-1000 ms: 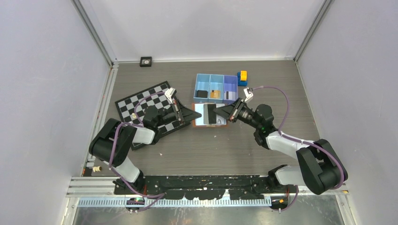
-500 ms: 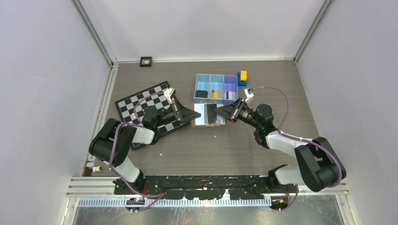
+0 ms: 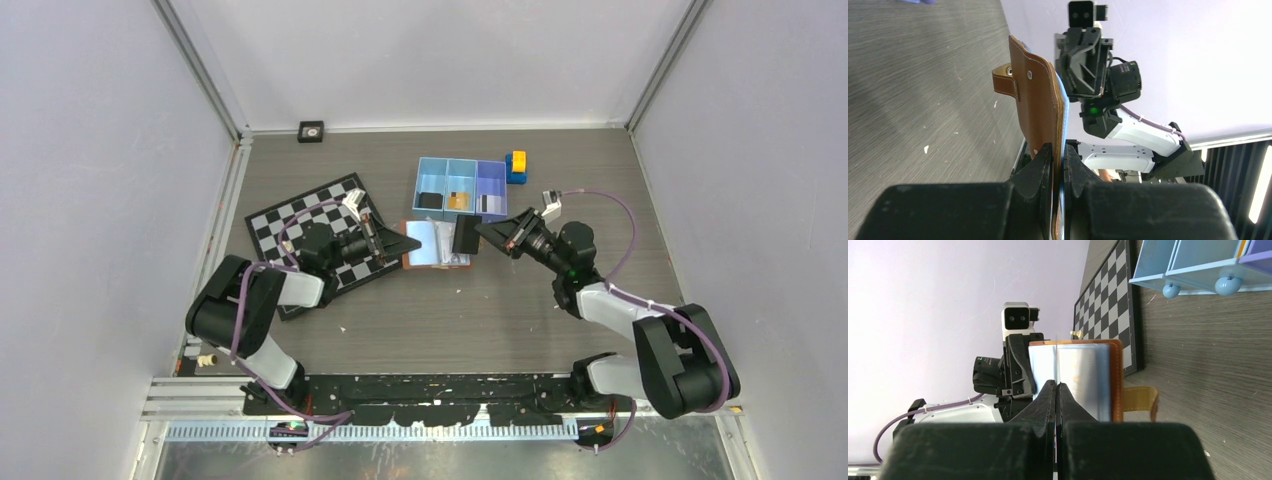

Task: Take the credit cards out of the card holder
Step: Place the credit card in the storage box.

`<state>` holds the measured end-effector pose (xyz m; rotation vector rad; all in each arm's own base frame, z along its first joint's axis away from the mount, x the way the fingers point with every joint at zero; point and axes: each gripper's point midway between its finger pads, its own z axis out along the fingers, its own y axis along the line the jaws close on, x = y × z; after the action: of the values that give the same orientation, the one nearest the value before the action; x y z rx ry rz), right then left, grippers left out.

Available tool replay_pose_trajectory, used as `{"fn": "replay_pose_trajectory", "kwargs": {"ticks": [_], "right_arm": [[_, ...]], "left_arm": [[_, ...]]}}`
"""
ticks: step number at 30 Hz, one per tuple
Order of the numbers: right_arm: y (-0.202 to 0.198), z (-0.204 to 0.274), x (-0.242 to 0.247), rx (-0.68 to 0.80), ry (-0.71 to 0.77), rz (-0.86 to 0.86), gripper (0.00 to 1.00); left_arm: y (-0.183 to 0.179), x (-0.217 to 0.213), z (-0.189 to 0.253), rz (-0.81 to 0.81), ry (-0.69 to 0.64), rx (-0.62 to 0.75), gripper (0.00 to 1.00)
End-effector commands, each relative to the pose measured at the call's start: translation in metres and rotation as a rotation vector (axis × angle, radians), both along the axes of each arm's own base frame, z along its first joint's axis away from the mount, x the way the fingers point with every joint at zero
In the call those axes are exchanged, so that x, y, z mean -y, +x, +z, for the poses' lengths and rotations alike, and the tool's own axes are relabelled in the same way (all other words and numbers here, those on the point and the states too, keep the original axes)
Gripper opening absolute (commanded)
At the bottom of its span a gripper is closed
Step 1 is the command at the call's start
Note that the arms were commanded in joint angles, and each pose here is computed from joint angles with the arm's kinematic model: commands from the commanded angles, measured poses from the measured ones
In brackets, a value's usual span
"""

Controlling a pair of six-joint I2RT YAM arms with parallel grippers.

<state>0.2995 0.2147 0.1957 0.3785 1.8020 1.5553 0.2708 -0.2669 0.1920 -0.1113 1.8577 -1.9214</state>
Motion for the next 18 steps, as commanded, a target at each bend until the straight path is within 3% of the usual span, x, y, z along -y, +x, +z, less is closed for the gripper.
{"fn": "replay_pose_trajectory", "kwargs": {"ticks": [1,10,18], "right_arm": [[0.007,0.022,0.014,0.079,-0.005,-0.052,0.00],[0.043,0.029,0.036,0.033,-0.202,-0.212,0.00],[0.101,0.000,0.010,-0.080,-0.247,-0.184,0.00]], "left_arm": [[0.003,-0.004,-0.004,0.022,0.056,0.006,0.00],[0.006,-0.010,-0.021,0.074,0.160,-0.044,0.00],[0.009,-0.027,-0.024,0.176,0.259,-0.043,0.00]]}}
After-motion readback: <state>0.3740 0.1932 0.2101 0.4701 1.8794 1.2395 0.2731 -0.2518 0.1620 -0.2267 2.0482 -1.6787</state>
